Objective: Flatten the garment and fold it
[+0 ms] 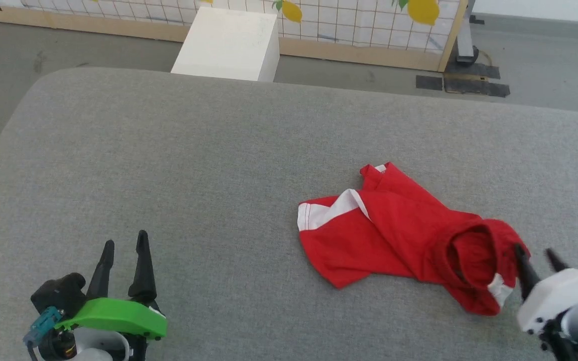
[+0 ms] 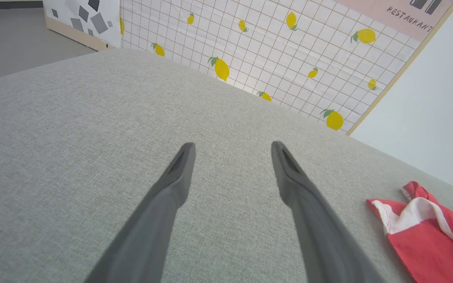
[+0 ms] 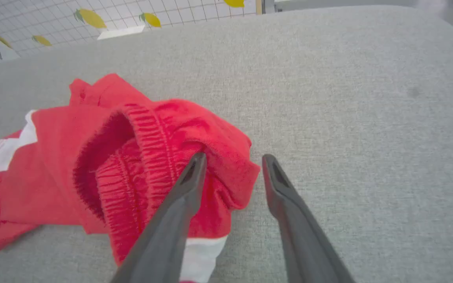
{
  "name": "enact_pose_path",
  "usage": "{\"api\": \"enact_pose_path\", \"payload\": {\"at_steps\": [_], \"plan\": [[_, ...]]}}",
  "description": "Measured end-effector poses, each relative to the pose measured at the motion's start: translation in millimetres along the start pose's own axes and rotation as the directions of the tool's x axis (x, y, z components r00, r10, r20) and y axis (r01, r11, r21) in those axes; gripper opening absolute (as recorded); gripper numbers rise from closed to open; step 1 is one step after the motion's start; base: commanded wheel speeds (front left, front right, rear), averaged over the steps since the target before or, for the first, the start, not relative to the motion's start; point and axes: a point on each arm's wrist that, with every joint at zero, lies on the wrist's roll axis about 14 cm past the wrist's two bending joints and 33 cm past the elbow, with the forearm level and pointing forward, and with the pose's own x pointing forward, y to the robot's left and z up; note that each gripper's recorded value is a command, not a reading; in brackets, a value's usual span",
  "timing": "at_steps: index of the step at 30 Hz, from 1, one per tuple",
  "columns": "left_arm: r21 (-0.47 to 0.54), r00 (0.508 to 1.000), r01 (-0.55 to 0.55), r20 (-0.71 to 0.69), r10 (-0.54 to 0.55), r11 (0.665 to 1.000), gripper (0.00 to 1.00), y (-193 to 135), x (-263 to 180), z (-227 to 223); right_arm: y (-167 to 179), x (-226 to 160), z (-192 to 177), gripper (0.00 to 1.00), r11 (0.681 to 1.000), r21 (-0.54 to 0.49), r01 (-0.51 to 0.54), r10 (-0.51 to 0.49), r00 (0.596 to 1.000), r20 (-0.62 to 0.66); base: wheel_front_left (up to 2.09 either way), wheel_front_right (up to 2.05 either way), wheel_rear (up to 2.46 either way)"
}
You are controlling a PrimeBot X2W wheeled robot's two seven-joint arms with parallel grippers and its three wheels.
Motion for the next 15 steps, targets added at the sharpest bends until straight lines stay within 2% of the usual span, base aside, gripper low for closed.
{"api": "enact_pose_path", "payload": {"at_steps": [3,8,11,15], "plan": [[-0.008,1.000,0.001,0.007,-0.001,1.000,1.00,-1,-2,2,-10,-8,17,1.00,0.999,0.046,0.012,-0.016,0.995,0.097,0.00,0.00,0.00],[-0.026,0.998,0.061,-0.025,-0.062,0.998,1.00,-22,4,0,-16,-20,15,1.00,0.998,0.065,0.018,-0.026,0.992,0.125,0.00,0.00,0.00],[-0.044,0.983,0.173,-0.050,-0.175,0.984,1.00,-60,21,3,-19,-25,20,1.00,0.997,0.070,0.025,-0.035,0.988,0.151,0.00,0.00,0.00],[-0.049,0.920,0.351,-0.170,-0.354,0.935,1.00,-127,45,-7,-28,-29,17,1.00,0.996,0.075,0.048,-0.059,0.988,0.146,0.00,0.00,0.00]]}}
